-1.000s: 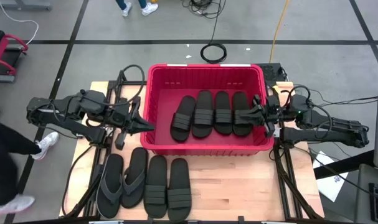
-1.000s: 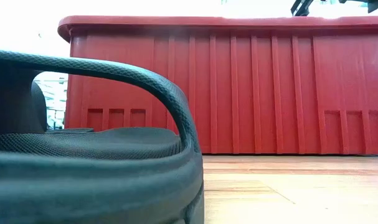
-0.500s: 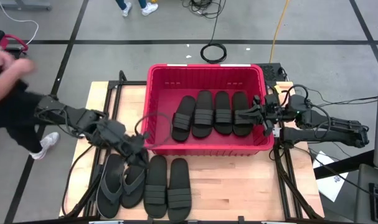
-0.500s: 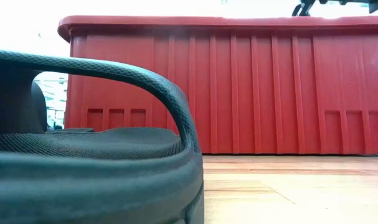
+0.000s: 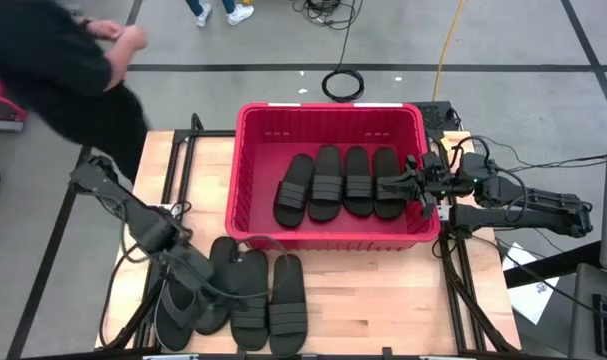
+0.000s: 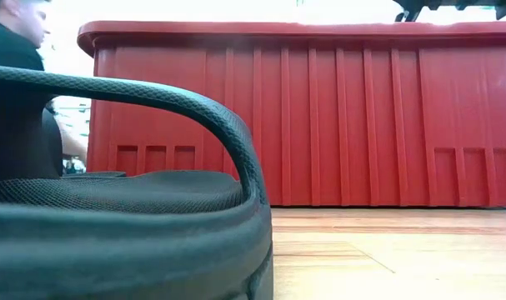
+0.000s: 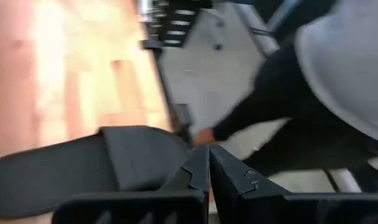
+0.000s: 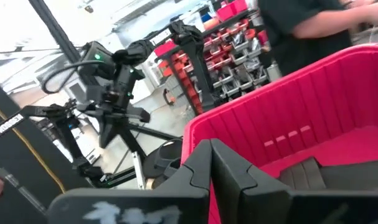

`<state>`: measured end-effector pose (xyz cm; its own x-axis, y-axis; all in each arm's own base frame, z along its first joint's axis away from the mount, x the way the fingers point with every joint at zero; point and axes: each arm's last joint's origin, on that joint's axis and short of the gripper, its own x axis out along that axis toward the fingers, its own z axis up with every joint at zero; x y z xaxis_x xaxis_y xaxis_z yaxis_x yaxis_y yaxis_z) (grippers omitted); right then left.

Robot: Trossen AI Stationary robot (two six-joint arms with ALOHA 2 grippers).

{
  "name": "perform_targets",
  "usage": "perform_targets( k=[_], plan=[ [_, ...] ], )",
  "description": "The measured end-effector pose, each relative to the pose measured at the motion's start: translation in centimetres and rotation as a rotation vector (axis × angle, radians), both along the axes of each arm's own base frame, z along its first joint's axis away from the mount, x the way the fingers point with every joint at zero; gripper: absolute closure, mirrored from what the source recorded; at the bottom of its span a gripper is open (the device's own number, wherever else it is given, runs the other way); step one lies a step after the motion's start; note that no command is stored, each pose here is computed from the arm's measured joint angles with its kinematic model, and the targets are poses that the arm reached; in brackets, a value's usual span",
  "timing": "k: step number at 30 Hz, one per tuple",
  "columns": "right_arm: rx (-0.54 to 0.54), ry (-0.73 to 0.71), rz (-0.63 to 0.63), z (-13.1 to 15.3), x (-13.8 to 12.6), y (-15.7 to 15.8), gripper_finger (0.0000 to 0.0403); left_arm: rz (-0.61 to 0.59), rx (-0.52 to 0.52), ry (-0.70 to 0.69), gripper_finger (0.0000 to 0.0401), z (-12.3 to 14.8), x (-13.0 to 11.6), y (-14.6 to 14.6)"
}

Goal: Pick and place slides into bin
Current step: Put the black slide into the red container

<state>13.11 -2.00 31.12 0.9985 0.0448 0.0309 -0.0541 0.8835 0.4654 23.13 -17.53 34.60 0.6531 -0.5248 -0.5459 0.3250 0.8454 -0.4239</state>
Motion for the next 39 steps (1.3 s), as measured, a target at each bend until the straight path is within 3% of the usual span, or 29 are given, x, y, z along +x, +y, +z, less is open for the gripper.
perform_targets(
  k=[5,11,16,26,30,34,39],
  plan=[
    [-0.001,0.0,0.097,0.0,0.0,0.3,0.0403,0.169,-0.01,0.039,0.0367,-2.8,3.8,-0.5],
    [0.013,0.004,0.183,0.0,-0.1,0.5,0.0403,0.123,-0.056,-0.019,0.0314,-6.5,8.3,-2.3],
    [0.045,0.01,0.254,0.0,-0.1,0.7,0.0403,0.115,-0.141,0.166,0.0253,-9.9,10.6,-1.4],
    [0.097,0.019,0.255,0.0,-0.1,0.7,0.0403,0.135,0.014,0.374,0.016,-12.5,10.4,1.1],
    [0.1,0.019,0.255,0.0,-0.1,0.7,0.0403,0.108,0.011,0.455,0.0147,-12.9,9.9,1.3],
    [0.107,0.021,0.254,0.0,-0.1,0.7,0.0403,0.027,-0.018,0.47,0.0146,-12.8,9.8,1.1],
    [0.106,0.021,0.253,0.0,-0.1,0.7,0.0403,0.019,0.023,0.472,0.0146,-13.4,9.7,1.0]
  ],
)
